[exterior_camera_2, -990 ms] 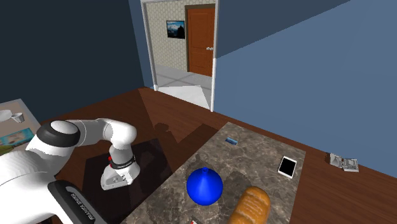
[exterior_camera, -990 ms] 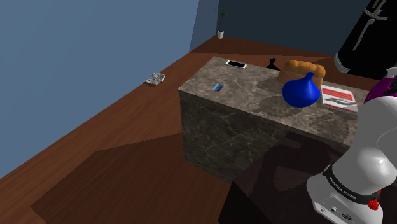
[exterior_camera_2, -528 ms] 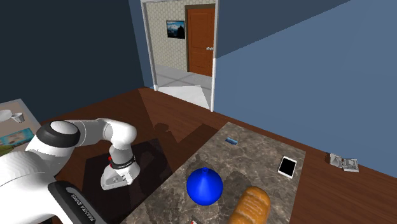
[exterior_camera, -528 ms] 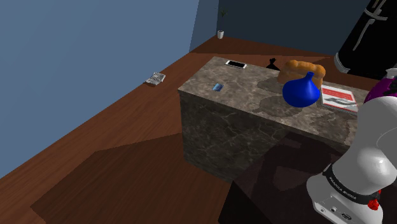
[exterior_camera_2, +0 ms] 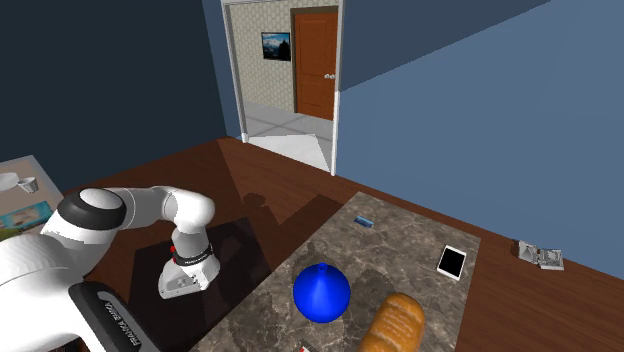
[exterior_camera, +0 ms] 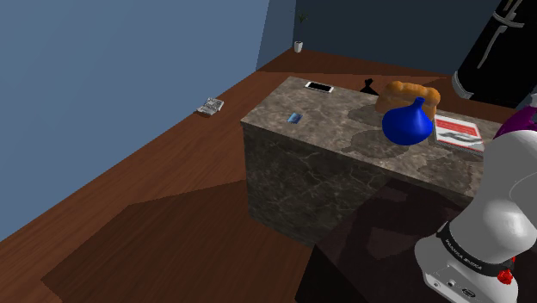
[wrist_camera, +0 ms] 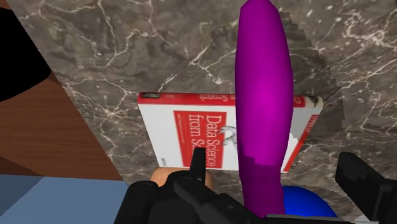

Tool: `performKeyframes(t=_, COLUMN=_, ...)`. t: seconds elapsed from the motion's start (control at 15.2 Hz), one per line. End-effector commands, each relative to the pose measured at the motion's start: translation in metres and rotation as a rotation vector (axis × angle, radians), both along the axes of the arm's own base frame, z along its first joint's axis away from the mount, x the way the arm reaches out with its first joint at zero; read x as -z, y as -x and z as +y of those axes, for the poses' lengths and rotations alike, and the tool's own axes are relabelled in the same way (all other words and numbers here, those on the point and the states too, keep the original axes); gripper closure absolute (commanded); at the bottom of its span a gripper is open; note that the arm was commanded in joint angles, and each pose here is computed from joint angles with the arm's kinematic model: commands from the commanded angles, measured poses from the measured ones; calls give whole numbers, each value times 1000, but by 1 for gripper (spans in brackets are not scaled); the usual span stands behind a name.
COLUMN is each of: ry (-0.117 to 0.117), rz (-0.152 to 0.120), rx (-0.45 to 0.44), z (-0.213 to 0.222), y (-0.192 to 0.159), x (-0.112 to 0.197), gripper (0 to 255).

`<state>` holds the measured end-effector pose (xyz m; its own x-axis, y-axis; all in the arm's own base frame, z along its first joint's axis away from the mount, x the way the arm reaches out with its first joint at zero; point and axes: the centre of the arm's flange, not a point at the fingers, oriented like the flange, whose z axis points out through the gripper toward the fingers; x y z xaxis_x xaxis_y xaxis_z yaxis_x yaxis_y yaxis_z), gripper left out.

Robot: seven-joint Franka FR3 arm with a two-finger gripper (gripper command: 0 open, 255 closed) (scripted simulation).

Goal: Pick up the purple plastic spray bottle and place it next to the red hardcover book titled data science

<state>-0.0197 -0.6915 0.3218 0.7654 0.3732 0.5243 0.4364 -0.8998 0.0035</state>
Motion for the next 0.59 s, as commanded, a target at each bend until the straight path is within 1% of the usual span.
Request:
performKeyframes(t=0.0, ry=-1, rz=0, rx=0, z=-6, y=11, x=-20, gripper=0)
performKeyframes(t=0.07, ry=-1, rz=0, rx=0, z=-9, y=16, x=-29, gripper=0)
performKeyframes(t=0.53, ry=-1, rz=0, rx=0, z=-9, y=16, x=-29, gripper=0)
